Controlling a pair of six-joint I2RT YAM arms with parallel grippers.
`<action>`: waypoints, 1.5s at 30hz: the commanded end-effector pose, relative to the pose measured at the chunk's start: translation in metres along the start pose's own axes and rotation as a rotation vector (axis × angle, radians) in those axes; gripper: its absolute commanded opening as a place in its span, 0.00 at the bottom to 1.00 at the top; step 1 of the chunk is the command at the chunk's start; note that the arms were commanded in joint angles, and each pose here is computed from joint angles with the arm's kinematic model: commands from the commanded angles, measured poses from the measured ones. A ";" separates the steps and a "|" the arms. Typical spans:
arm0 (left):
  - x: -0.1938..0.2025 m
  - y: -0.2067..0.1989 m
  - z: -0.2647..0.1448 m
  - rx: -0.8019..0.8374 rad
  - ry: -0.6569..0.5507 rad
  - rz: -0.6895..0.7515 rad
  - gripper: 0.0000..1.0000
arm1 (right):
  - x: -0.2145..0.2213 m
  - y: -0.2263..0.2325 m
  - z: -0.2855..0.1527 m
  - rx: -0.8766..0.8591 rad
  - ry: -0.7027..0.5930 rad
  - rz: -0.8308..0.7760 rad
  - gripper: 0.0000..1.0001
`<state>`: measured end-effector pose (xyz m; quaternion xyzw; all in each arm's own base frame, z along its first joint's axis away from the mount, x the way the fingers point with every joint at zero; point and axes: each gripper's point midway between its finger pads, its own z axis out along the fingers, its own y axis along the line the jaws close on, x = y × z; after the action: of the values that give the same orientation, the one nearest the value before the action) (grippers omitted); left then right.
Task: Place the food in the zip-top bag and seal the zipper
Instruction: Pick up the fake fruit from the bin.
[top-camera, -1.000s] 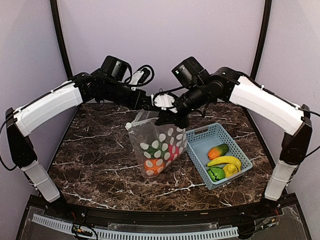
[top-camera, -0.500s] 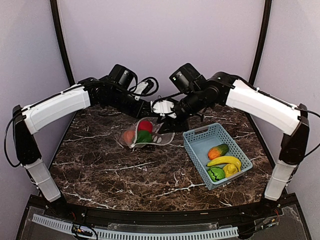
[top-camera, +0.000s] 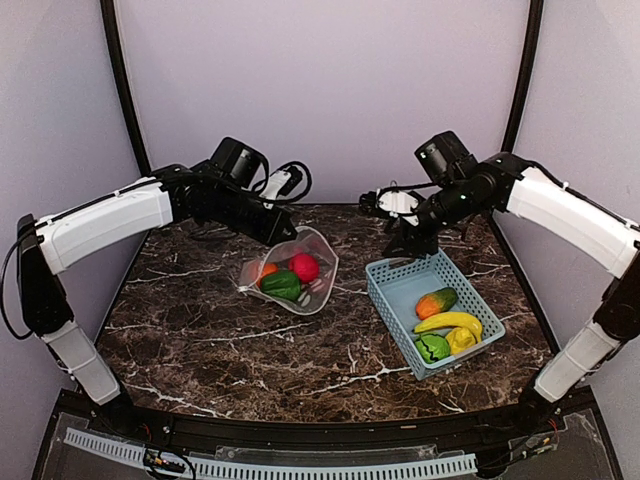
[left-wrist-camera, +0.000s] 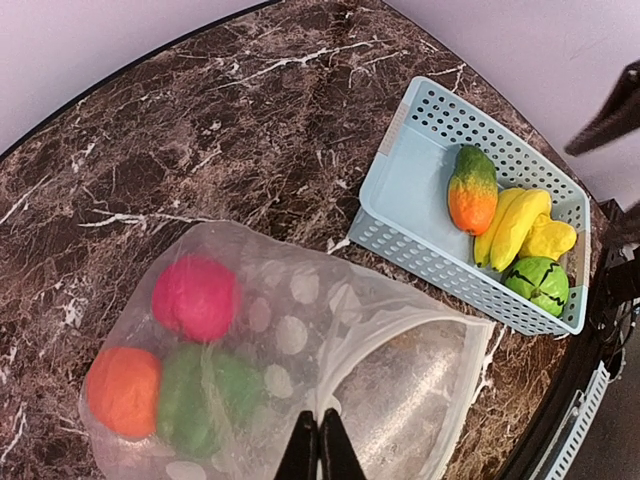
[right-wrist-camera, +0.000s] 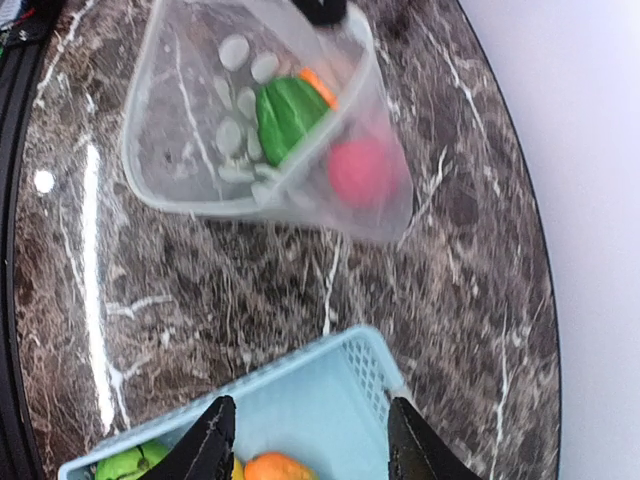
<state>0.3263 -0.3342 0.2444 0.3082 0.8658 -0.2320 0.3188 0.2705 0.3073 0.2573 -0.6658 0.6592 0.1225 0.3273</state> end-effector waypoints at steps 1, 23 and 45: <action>-0.009 -0.002 -0.026 -0.012 -0.085 0.027 0.01 | 0.057 -0.004 0.001 -0.008 0.064 0.151 0.50; 0.002 -0.001 -0.024 -0.006 -0.100 0.021 0.01 | 0.177 0.023 0.010 0.012 0.397 0.193 0.61; 0.000 -0.008 -0.030 0.028 -0.115 0.016 0.01 | 0.213 0.008 0.034 -0.065 0.516 0.105 0.64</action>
<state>0.3160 -0.3243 0.2511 0.3071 0.8501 -0.2436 0.3517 0.2800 0.1601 0.1003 -0.6448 0.7558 0.0043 0.1138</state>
